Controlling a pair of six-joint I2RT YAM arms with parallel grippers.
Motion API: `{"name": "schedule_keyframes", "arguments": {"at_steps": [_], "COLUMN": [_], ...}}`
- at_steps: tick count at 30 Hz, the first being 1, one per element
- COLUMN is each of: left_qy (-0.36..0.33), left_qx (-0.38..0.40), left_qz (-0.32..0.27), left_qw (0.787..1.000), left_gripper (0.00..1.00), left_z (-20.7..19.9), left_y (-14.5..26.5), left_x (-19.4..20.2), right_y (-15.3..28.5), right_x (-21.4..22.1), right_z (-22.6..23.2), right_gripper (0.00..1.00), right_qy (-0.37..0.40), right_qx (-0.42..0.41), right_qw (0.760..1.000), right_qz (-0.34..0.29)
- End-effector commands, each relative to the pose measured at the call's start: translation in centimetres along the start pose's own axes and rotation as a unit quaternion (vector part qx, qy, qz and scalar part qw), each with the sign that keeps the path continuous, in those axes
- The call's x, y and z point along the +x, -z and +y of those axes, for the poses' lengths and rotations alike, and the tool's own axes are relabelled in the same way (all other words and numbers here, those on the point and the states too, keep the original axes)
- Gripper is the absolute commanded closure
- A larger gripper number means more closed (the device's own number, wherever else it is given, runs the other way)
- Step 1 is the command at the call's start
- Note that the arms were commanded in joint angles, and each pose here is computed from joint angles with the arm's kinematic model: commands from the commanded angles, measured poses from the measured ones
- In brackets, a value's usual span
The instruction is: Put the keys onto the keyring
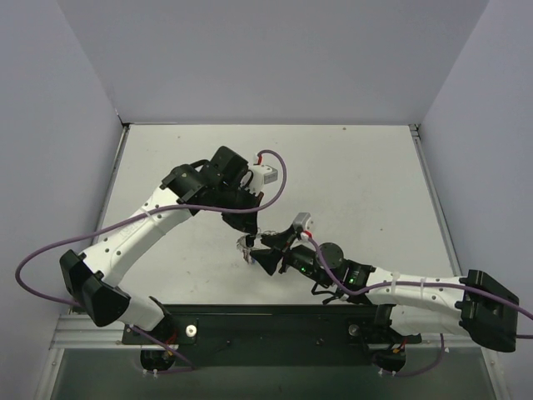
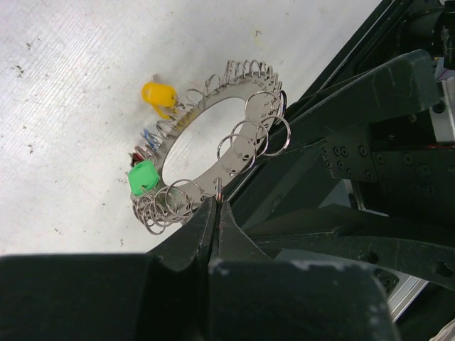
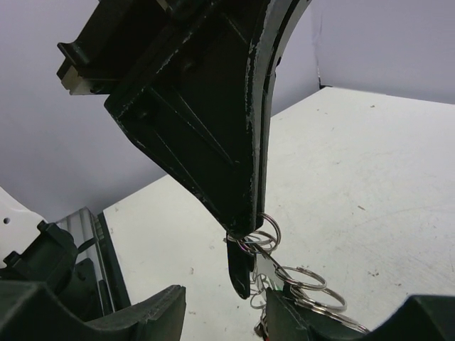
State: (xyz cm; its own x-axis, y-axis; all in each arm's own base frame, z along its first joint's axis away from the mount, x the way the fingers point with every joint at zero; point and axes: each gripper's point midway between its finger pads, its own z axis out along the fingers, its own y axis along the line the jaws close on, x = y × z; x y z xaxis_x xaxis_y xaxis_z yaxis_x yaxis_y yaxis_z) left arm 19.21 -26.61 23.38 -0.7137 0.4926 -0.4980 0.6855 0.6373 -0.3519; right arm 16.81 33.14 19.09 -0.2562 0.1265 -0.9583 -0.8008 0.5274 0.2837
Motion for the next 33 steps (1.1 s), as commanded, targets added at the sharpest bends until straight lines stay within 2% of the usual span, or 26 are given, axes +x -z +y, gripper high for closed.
{"name": "schedule_keyframes", "arguments": {"at_steps": [1, 9, 15, 20, 22, 23, 25, 26, 28, 33], "left_qy": [-0.008, -0.004, 0.003, 0.01, 0.01, 0.01, 0.011, 0.01, 0.011, 0.008], "left_qx": [0.037, 0.049, 0.066, 0.075, 0.074, 0.074, 0.073, 0.073, 0.07, 0.062], "left_qz": [-0.053, -0.058, -0.066, -0.065, -0.065, -0.066, -0.068, -0.069, -0.069, -0.074], "left_qw": [0.998, 0.997, 0.996, 0.995, 0.995, 0.995, 0.995, 0.995, 0.995, 0.995], "left_gripper": [1.0, 1.0, 1.0, 1.0, 1.0, 1.0, 1.0, 1.0, 1.0, 1.0], "left_z": [-1.7, -2.2, -2.8, -3.0, -2.9, -3.0, -2.9, -2.9, -2.7, -2.4], "left_y": [1.5, 1.4, 1.1, 0.8, 0.7, 0.7, 0.8, 0.8, 0.8, 1.1], "left_x": [-1.9, -1.9, -2.4, -2.2, -2.2, -2.1, -2.2, -2.2, -2.2, -2.5], "right_y": [-0.8, -1.1, -1.6, -2.0, -2.1, -2.1, -2.1, -2.0, -1.8, -1.4], "right_x": [-3.5, -4.6, -5.1, -5.8, -5.8, -5.8, -5.5, -5.6, -5.5, -5.0], "right_z": [0.4, 0.0, -1.0, -0.9, -0.9, -1.0, -1.4, -1.5, -1.8, -2.4], "right_gripper": [0.53, 0.53, 0.6, 0.61, 0.68, 0.76, 0.82, 0.91, 0.97, 1.0], "right_qy": [-0.008, -0.017, -0.027, -0.043, -0.044, -0.046, -0.049, -0.052, -0.056, -0.064], "right_qx": [-0.002, 0.007, 0.034, 0.031, 0.03, 0.032, 0.036, 0.038, 0.039, 0.04], "right_qw": [0.998, 0.997, 0.995, 0.993, 0.993, 0.993, 0.993, 0.993, 0.993, 0.993], "right_qz": [-0.062, -0.077, -0.086, -0.103, -0.102, -0.101, -0.099, -0.1, -0.1, -0.094]}}
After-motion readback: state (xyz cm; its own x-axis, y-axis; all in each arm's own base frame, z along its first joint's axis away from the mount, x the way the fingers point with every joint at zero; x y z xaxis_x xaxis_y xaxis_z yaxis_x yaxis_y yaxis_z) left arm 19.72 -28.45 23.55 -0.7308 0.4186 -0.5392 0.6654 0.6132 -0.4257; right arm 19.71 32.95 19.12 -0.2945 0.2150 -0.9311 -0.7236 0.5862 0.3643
